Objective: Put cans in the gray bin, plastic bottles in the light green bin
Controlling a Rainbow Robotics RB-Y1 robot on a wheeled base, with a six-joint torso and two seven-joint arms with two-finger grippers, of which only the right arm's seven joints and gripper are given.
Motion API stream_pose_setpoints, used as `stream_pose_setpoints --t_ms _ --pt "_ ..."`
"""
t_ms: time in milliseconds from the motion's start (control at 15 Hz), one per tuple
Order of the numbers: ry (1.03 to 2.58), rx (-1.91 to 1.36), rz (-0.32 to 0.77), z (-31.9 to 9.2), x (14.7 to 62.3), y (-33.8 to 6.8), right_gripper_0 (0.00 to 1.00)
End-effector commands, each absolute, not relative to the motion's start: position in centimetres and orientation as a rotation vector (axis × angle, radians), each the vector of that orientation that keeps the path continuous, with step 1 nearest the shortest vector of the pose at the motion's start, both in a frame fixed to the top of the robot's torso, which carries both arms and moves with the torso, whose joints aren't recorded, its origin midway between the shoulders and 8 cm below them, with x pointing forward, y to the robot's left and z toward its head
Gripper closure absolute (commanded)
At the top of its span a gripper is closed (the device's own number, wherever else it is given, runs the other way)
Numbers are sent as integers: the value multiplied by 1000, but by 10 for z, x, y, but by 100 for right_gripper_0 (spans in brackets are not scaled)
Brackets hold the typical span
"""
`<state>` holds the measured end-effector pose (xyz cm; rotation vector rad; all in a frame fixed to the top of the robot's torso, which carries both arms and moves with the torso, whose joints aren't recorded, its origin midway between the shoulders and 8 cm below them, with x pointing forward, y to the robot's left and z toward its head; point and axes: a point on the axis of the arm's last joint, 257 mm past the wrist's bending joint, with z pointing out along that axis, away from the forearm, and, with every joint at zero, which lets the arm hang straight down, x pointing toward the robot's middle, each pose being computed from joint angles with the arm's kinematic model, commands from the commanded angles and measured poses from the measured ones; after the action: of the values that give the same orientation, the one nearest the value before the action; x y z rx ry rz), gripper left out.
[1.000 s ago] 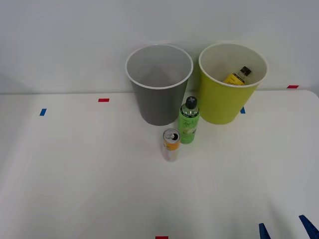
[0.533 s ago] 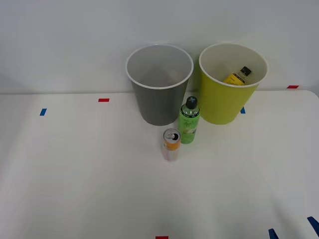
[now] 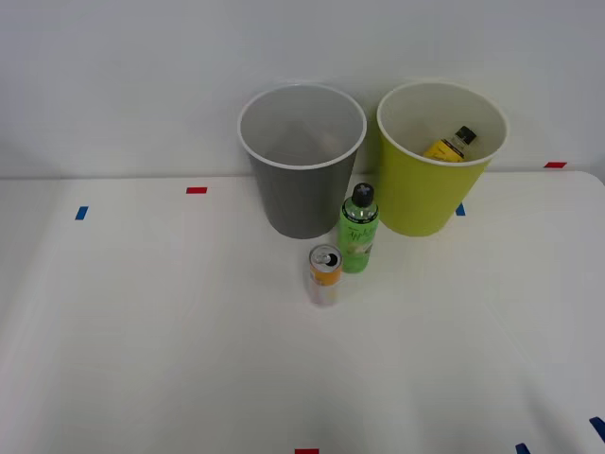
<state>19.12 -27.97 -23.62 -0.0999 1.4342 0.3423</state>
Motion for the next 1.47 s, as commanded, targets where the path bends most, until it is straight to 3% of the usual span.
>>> stream_pose_setpoints --t_ms 67,1467 --pt "1433 -105 342 -238 190 -277 0" --pt "1399 -95 390 -240 174 -279 0"
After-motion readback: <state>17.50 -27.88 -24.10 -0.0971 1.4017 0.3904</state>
